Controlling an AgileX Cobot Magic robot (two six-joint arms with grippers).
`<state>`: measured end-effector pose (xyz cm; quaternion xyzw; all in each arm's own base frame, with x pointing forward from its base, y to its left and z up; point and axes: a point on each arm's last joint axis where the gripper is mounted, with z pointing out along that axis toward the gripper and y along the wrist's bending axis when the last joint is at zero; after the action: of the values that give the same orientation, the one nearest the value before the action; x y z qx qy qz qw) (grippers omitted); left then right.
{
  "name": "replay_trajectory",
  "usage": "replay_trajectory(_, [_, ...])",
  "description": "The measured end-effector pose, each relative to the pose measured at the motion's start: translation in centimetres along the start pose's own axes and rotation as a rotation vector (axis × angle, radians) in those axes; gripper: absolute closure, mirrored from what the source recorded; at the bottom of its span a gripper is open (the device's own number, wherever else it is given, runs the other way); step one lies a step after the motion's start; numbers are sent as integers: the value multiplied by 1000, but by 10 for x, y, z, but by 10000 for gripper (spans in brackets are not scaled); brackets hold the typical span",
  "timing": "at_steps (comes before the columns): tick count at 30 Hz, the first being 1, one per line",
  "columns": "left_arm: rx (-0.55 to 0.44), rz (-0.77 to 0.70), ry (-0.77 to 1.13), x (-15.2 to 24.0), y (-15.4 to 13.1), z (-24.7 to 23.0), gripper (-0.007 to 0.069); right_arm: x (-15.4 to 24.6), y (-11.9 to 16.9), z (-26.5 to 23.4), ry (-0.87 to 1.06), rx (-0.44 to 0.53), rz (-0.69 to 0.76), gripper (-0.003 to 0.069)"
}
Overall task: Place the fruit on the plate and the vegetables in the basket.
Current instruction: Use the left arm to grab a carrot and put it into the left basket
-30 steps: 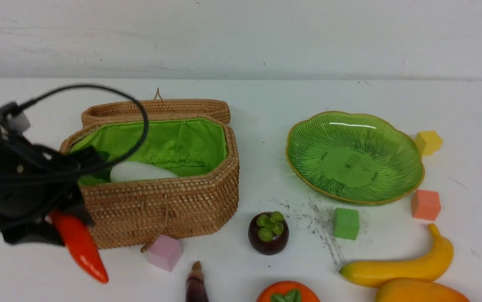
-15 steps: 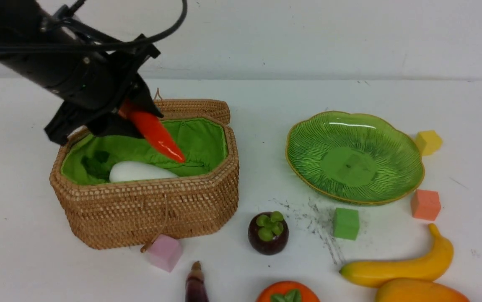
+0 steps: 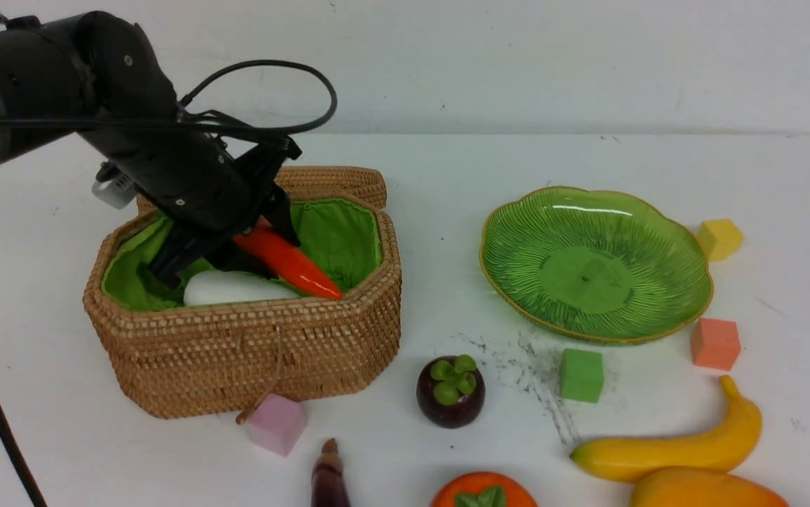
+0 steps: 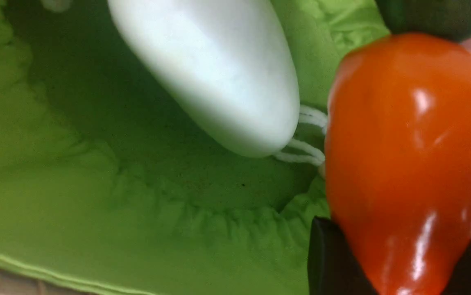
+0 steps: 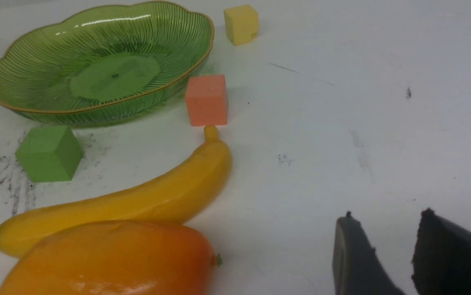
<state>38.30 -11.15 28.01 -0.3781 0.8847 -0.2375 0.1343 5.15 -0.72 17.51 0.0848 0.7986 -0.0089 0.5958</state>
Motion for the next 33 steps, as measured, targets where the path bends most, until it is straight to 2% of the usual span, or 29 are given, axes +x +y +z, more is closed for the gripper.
replay_trajectory(18, [8, -16, -18, -2, -1, 0, 322, 0, 0, 0, 0, 0, 0, 416])
replay_trajectory(33, [1, -11, -19, -2, 0, 0, 223, 0, 0, 0, 0, 0, 0, 416])
